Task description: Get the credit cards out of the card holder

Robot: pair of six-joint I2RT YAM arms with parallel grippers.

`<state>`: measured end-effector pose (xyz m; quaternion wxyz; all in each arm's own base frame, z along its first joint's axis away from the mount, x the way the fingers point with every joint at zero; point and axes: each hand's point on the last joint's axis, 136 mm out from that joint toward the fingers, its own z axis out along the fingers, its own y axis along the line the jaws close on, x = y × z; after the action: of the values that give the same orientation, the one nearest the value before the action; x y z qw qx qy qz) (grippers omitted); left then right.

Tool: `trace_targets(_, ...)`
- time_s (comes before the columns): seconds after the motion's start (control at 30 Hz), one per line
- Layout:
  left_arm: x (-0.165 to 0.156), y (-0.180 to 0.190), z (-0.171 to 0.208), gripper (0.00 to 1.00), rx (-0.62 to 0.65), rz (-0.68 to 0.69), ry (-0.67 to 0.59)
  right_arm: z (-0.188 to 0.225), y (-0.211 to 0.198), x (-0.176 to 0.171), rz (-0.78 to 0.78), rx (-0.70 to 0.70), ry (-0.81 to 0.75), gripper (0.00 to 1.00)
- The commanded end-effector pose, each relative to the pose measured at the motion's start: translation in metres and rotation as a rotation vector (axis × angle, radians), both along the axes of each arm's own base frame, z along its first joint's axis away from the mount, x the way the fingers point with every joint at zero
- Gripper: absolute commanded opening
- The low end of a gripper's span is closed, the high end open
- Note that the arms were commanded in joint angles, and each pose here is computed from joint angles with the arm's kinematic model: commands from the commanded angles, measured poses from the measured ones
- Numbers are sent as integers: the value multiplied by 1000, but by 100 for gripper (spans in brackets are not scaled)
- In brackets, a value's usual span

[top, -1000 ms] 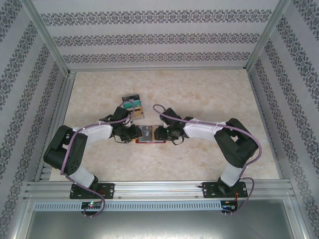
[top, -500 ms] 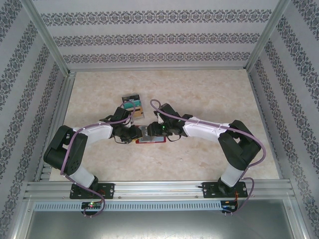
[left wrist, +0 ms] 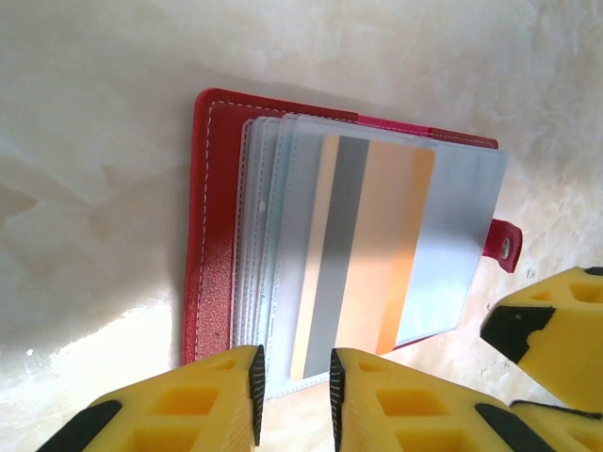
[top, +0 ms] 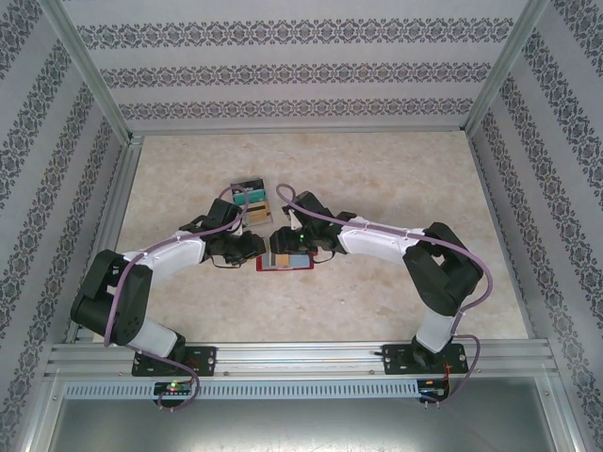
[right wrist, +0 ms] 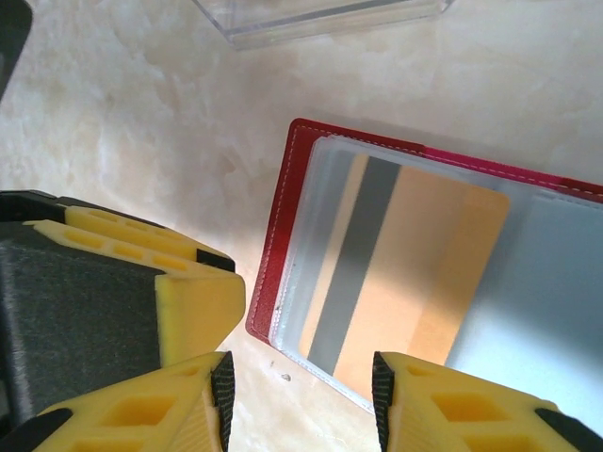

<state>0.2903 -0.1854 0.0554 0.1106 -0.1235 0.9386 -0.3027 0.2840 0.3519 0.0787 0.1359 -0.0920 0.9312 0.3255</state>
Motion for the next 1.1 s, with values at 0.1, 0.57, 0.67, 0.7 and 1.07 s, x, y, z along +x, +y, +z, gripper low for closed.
trace_targets(0.1,2,-2,2,27,-6,-19,9,-3,0,3,-16,-18,-4,45)
trace_targets(0.57,14,-17,-4,12,-51,-46,17,-37,-18,10,-97,-19,105,35)
trace_targets(0.67,13,-19,-9,12,-48,-51,28,-43,-21,10,-110,-9,129,35)
trace_targets(0.7,13,-19,-11,11,-46,-50,34,-44,-21,10,-111,-4,134,34)
trace_targets(1.07,3,-14,-29,10,-16,-47,90,-53,-12,14,-103,68,185,29)
